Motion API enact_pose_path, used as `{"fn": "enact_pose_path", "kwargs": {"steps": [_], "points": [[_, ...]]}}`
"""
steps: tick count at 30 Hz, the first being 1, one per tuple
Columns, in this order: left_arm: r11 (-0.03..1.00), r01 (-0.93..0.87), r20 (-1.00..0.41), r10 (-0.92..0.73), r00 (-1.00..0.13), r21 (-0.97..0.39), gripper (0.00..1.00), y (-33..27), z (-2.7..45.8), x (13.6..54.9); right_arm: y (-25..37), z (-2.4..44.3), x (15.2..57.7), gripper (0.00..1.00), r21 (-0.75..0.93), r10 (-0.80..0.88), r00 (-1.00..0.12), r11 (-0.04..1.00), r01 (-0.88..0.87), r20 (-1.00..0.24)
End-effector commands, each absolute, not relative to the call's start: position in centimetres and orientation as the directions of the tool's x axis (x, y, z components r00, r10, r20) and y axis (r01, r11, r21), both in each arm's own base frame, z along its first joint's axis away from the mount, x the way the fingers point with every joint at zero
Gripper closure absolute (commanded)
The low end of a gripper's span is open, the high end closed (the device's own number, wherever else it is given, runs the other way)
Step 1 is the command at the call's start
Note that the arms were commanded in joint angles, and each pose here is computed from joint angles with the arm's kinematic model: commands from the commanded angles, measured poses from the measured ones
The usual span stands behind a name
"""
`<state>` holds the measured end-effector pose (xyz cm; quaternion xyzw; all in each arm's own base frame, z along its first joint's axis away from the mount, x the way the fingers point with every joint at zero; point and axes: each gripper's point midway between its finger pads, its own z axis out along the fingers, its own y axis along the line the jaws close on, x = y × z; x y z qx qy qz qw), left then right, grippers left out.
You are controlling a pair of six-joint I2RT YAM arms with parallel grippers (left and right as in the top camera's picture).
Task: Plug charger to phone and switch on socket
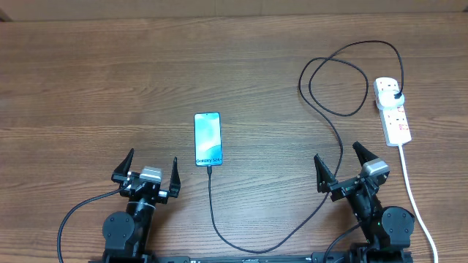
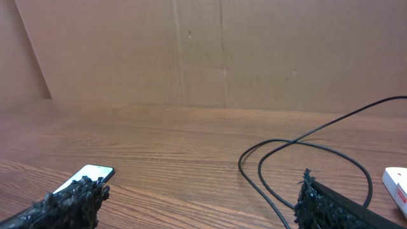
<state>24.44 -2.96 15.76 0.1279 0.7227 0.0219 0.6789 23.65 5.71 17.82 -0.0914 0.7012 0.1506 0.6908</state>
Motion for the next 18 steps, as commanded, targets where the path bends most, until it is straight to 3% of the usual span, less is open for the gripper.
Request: {"fn": "enact_pose_path", "kwargs": {"steps": [1,18], "points": [[0.972,0.134,-0.978,0.203,-0.048,0.196,0.01,-2.53,15.66,24.48,5.92,17.65,23.59,0.00,0.087,0.083,-0.026,0.934,-0.346,-0.996],[0.971,0.134,-0.978,0.203,-0.047,0.196,0.00,-2.54,15.67,24.48,5.92,17.65,23.59,0.00,0.087,0.083,-0.026,0.934,-0.346,-0.996]]}}
